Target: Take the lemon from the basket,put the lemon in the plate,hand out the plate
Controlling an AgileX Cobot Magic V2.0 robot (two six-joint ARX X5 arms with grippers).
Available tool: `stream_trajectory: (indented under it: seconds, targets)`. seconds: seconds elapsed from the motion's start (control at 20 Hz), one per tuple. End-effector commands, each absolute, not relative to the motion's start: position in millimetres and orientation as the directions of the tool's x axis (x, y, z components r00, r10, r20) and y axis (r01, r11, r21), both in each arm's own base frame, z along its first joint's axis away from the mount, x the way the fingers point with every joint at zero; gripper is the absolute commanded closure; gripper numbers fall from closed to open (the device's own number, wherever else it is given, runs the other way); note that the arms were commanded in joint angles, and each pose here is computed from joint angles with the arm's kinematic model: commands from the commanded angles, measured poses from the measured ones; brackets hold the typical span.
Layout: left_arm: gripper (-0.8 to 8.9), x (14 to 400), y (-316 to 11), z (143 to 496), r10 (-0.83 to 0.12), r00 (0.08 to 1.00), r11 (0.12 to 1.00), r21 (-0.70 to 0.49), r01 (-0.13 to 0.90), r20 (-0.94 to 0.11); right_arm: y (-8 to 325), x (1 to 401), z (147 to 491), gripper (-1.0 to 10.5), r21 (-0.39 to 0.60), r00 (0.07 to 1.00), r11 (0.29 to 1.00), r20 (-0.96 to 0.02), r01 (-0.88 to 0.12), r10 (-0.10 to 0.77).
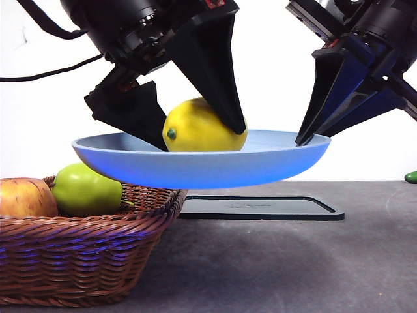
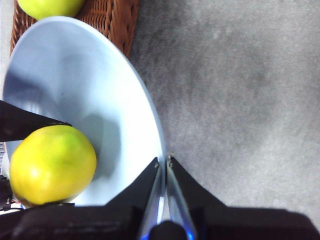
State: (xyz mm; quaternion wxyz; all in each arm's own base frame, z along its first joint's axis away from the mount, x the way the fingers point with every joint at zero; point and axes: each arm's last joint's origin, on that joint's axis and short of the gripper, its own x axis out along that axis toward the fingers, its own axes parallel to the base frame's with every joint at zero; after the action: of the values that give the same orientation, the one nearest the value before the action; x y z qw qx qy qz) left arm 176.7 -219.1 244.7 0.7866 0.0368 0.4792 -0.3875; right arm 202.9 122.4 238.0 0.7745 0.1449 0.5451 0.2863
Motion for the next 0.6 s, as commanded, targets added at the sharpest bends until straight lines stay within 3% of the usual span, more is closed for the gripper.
stream_trajectory:
  seconds: [0.05, 0.2, 0.6]
  targets:
    - [4.36, 173.8, -220.3, 255.7, -0.596, 0.252, 0.682, -0.316, 0.659, -0.762, 122.5, 207.6, 240.9, 9.4, 0.554, 0.25, 0.786, -0.748, -0.276, 0.615]
    - [4.37, 172.1, -216.6, 284.3, -0.612, 0.299, 0.685, -0.301, 0.663, -0.732, 112.7, 213.1, 240.9, 9.4, 0.553, 0.278, 0.798, -0.748, -0.24, 0.602]
    - [4.37, 158.7, -192.5, 362.9, -0.546, 0.459, 0.736, -0.14, 0.662, -0.701, 65.3, 251.7, 236.6, 9.4, 0.529, 0.397, 0.843, -0.756, -0.099, 0.521]
